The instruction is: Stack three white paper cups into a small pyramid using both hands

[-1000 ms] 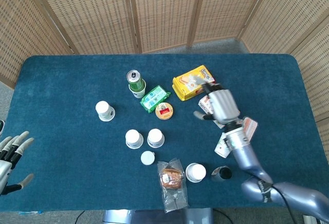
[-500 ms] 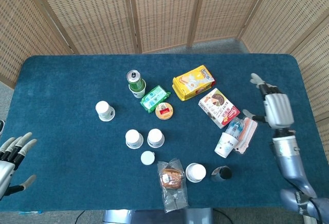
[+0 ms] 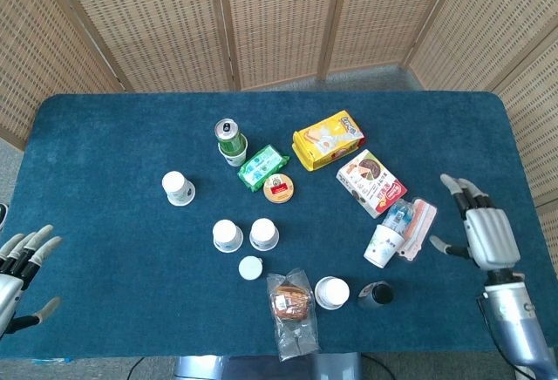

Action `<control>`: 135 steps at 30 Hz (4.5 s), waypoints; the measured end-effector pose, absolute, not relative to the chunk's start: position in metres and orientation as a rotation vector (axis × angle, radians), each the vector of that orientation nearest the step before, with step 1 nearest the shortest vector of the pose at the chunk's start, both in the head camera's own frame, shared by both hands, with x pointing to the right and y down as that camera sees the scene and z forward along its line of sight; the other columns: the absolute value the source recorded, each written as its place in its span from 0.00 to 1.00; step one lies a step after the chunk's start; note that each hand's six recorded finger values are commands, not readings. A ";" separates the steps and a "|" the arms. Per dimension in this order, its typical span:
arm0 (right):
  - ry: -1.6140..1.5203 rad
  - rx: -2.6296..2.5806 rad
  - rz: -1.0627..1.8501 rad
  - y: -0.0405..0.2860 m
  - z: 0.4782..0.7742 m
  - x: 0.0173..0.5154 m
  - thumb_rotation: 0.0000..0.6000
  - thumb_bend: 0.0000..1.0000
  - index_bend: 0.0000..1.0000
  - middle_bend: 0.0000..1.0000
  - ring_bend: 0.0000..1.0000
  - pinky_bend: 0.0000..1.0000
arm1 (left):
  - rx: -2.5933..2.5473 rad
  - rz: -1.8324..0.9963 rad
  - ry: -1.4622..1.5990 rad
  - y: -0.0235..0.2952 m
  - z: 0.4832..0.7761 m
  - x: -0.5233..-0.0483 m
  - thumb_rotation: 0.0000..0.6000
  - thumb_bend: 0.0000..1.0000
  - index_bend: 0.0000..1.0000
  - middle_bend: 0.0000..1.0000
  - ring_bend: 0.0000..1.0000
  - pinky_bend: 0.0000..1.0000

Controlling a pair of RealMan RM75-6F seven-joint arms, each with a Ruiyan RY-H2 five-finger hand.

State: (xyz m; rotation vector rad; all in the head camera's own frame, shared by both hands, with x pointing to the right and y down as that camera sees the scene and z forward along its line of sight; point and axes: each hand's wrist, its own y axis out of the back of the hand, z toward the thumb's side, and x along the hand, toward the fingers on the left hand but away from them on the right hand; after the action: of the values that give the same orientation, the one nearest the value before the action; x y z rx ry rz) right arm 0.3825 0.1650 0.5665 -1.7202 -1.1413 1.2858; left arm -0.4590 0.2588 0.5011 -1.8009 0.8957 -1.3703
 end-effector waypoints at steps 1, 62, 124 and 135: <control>-1.137 -1.716 1.291 0.169 0.566 0.384 1.00 0.15 0.06 0.12 0.07 0.19 | -1.801 -1.369 0.896 0.259 0.501 -0.459 1.00 0.31 0.00 0.00 0.00 0.00; -1.273 -1.739 1.262 0.195 0.551 0.415 1.00 0.16 0.06 0.05 0.00 0.13 | -1.698 -1.620 0.483 0.074 0.675 -0.341 1.00 0.31 0.00 0.00 0.00 0.00; -1.314 -1.741 1.193 0.193 0.543 0.413 1.00 0.20 0.13 0.11 0.04 0.13 | -1.767 -1.321 0.639 0.071 0.627 -0.271 1.00 0.34 0.38 0.28 0.38 0.48; -1.318 -1.742 1.186 0.192 0.541 0.412 1.00 0.20 0.13 0.11 0.04 0.13 | -1.890 -1.148 0.640 0.088 0.590 -0.218 1.00 0.34 0.37 0.26 0.37 0.48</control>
State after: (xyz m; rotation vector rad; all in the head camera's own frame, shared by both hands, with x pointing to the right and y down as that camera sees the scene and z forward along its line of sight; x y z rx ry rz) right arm 0.4117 0.1923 0.5412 -1.7418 -1.3184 1.1860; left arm -0.2183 0.0879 0.5898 -1.8900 0.6405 -1.1485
